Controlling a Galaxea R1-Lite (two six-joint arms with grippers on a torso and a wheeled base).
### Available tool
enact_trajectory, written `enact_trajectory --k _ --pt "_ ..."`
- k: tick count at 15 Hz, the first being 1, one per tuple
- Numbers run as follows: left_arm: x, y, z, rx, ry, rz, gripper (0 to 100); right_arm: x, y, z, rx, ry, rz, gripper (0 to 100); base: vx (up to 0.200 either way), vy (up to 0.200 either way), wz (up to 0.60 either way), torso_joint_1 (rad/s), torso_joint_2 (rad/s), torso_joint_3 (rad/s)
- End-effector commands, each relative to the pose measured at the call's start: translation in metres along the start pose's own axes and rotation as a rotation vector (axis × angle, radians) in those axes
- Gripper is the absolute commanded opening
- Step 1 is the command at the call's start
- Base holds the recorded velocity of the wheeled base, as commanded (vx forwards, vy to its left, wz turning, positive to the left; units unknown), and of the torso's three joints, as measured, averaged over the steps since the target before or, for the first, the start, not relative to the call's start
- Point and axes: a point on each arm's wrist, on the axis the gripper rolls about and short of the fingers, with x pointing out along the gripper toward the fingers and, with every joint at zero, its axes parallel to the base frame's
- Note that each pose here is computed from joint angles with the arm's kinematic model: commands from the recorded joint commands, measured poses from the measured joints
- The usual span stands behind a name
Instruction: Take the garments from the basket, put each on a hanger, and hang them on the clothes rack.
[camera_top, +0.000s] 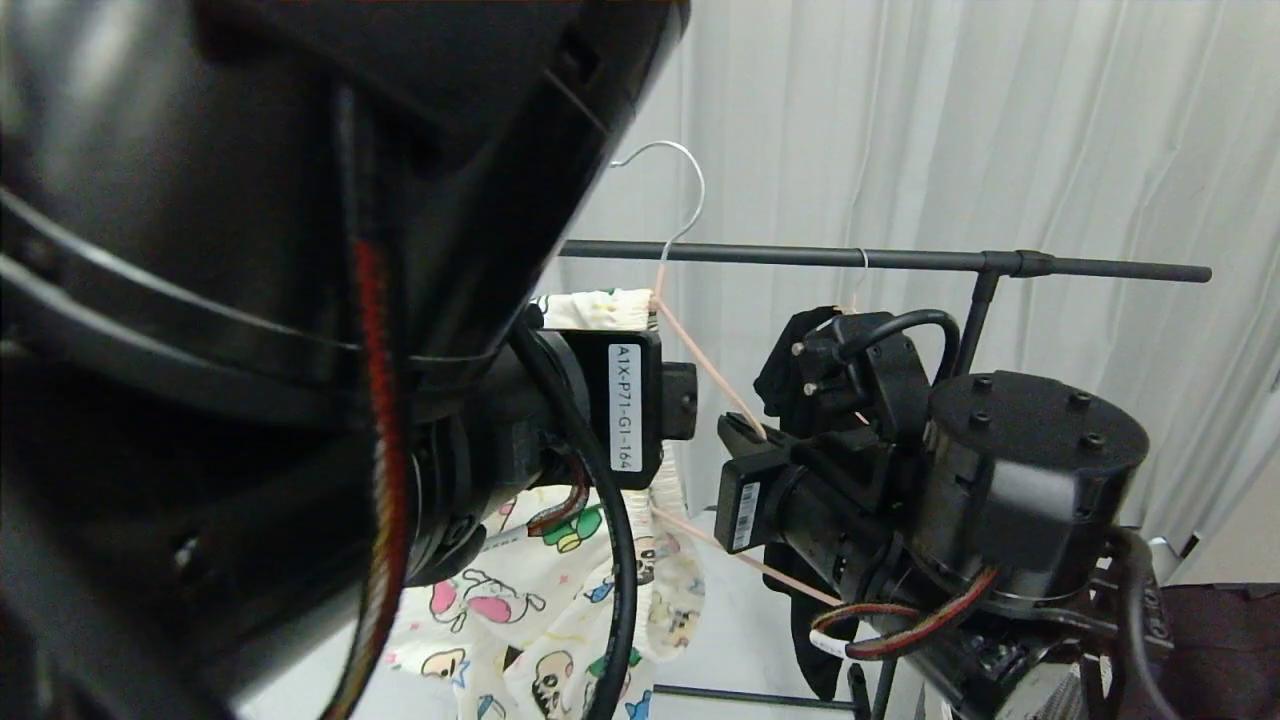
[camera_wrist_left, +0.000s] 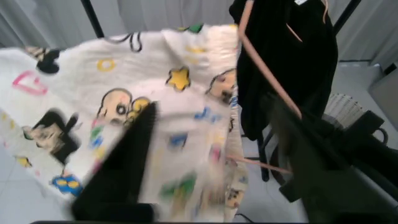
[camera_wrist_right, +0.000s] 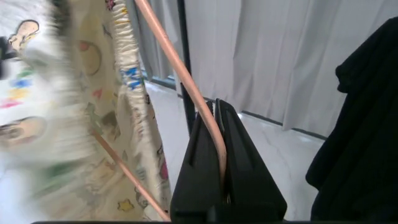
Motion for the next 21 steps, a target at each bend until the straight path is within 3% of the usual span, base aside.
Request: enact_trajectory --k 1,3,5,8,9,11,15,17,19,21 --pt "-0.011 0.000 0.000 -0.001 -0.010 -0.032 100 -0.002 -0.008 0.010 0.013 -0.028 -0.021 0 0.000 0.000 0.00 0.000 0.00 0.000" --pt "-0.019 0.007 -0.009 0.020 0.000 -0.046 100 -0.002 -0.023 0.020 0.021 -0.056 -0.060 0 0.000 0.000 0.00 0.000 0.00 0.000" --pt "-0.029 0.029 -0.033 0.081 0.036 -0.044 100 -0.013 -0.035 0.019 0.007 -0.046 -0.083 0 0.000 0.000 0.00 0.000 0.00 0.000" --pt "-0.049 0.075 -0.089 0.333 0.094 -0.065 100 -0.040 -0.045 0.013 -0.024 -0.019 -0.075 0 0.000 0.000 0.00 0.000 0.00 0.000" --pt "-0.052 0.082 -0.094 0.362 0.095 -0.078 100 -0.045 -0.046 0.013 -0.027 -0.017 -0.067 0 0.000 0.000 0.00 0.000 0.00 0.000" --pt "-0.065 0.099 -0.099 0.405 0.090 -0.166 100 -0.061 -0.049 0.008 -0.040 0.000 -0.050 0 0.000 0.000 0.00 0.000 0.00 0.000" --pt "-0.090 0.126 -0.095 0.484 0.056 -0.475 100 -0.096 -0.049 -0.005 -0.059 0.041 0.029 0 0.000 0.000 0.00 0.000 0.00 0.000" --pt "-0.095 0.125 -0.091 0.495 0.020 -0.622 100 -0.110 -0.045 -0.011 -0.092 0.056 0.084 0 0.000 0.000 0.00 0.000 0.00 0.000" --pt "-0.092 0.111 -0.083 0.464 -0.030 -0.690 100 -0.124 -0.045 -0.014 -0.129 0.060 0.132 0 0.000 0.000 0.00 0.000 0.00 0.000" --pt "-0.087 0.100 -0.081 0.462 -0.026 -0.720 100 -0.140 -0.050 -0.023 -0.168 0.082 0.172 0 0.000 0.000 0.00 0.000 0.00 0.000"
